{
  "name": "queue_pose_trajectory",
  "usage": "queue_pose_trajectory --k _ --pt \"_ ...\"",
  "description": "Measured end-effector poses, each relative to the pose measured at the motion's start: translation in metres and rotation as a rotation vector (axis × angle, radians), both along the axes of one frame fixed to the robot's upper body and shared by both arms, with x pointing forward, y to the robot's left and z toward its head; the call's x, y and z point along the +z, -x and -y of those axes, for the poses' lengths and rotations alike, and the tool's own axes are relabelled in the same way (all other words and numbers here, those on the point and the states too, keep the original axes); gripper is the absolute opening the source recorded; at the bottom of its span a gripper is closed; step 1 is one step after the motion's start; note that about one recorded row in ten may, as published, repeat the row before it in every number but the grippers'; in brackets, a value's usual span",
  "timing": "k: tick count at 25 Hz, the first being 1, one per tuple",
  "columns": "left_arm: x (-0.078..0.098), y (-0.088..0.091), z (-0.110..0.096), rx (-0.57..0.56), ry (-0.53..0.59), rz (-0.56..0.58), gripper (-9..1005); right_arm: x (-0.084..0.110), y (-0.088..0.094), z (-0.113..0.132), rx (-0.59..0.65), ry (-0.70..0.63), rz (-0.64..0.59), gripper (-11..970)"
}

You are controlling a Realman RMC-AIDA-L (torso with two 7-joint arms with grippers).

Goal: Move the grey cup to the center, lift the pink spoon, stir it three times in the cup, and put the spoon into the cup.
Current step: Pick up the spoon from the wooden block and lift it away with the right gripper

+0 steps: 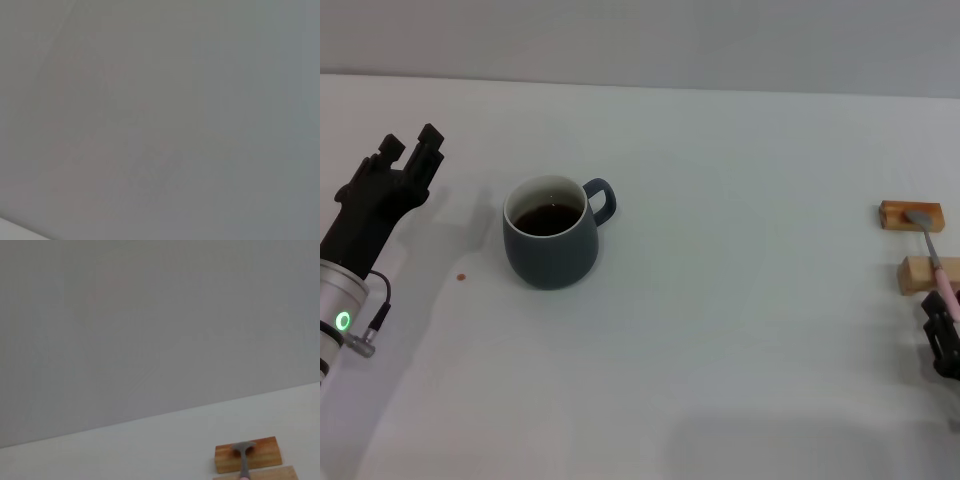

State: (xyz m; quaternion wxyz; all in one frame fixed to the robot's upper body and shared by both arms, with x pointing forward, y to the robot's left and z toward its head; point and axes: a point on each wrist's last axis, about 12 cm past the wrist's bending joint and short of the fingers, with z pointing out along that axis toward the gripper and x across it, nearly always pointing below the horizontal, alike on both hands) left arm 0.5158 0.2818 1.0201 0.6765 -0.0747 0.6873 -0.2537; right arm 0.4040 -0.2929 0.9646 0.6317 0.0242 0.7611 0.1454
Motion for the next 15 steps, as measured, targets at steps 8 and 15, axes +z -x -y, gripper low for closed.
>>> queue_pose_trajectory --k 8,15 --pt "-0.0004 0.0004 0.0011 -0.007 -0.002 -0.002 618 -0.0005 0.0019 0.001 -0.006 0.0 -0.002 244" --pt "-0.0009 0.001 0.001 -0.007 -0.003 -0.004 617 -0.0004 0.0029 0.0014 -0.011 -0.002 -0.001 234"
